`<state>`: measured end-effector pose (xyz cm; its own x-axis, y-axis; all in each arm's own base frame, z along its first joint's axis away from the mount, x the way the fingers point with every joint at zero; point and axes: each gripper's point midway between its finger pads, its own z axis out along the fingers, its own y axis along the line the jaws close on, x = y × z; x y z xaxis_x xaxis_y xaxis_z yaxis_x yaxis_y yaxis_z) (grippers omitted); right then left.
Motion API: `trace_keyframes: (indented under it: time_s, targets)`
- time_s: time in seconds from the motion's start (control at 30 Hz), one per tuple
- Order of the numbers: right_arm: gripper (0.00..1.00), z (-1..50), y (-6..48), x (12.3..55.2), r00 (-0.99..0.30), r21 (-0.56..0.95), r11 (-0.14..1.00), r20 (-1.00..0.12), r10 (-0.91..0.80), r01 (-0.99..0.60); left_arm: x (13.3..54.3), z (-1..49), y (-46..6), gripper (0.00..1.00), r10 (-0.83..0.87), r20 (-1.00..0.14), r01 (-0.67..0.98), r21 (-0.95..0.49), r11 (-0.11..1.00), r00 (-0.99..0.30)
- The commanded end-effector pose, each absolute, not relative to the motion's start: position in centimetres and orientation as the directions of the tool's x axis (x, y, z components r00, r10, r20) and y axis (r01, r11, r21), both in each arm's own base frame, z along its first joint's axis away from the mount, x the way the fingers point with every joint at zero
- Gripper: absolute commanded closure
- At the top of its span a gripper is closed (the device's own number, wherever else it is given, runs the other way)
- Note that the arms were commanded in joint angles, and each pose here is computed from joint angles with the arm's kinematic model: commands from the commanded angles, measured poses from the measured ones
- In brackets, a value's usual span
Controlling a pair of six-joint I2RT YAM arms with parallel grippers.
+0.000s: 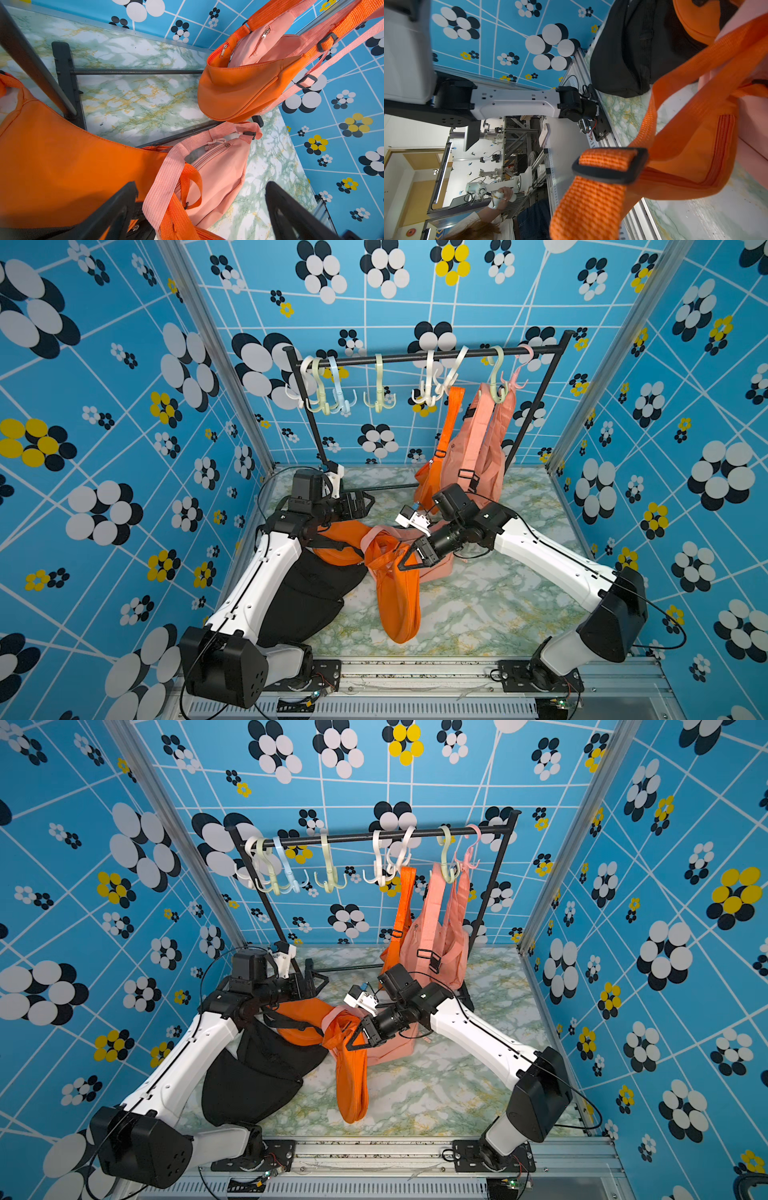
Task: Take the bag off the hook
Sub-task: Place the bag at the center of the board.
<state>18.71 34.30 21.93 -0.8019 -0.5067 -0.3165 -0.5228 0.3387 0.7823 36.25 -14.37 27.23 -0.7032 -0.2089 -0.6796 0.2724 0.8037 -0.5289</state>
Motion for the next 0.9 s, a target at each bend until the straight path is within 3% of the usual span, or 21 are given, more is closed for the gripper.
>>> trace_keyframes:
  time_s: [0.0,0.2,0.4,0.47,0.53,0.6,0.67,0.87]
  targets:
    - [1.0,14.6,30.5,19.2,-0.863,0.745,0.522,-0.141,-0.485,-0.415,36.1,26.5,-14.0,0.01,-0.216,-0.676,0.259,-0.529,0.809,-0.705]
    - [1.0,8.2,24.1,21.0,-0.951,0.634,0.733,-0.012,-0.31,-0.247,36.4,24.7,-14.8,0.01,-0.229,-0.635,0.24,-0.564,0.79,-0.738]
    - [0.93,5.8,20.3,24.4,-0.989,0.498,0.857,-0.013,-0.146,-0.133,36.0,23.4,-16.5,0.01,-0.172,-0.614,0.258,-0.546,0.797,-0.77]
    - [0.84,5.3,19.6,25.8,-0.995,0.468,0.879,-0.024,-0.094,-0.095,35.6,22.9,-17.3,0.01,-0.132,-0.602,0.271,-0.531,0.803,-0.788]
    - [0.66,4.7,18.8,26.8,-0.999,0.434,0.9,-0.02,-0.048,-0.052,34.9,22.3,-18.2,0.01,-0.072,-0.588,0.295,-0.504,0.812,-0.806]
    - [0.33,4.1,17.8,27.5,-1.0,0.395,0.919,-0.023,-0.007,-0.016,33.8,21.5,-18.6,0.01,0.0,-0.57,0.307,-0.444,0.841,-0.822]
    - [0.11,3.7,16.8,28.0,-0.999,0.355,0.935,-0.035,0.02,0.007,33.1,20.8,-18.3,0.01,0.04,-0.558,0.306,-0.393,0.867,-0.829]
    - [0.01,5.2,15.0,29.8,-0.991,0.284,0.958,-0.112,0.078,0.043,32.4,20.5,-17.8,0.01,0.047,-0.546,0.297,-0.38,0.876,-0.836]
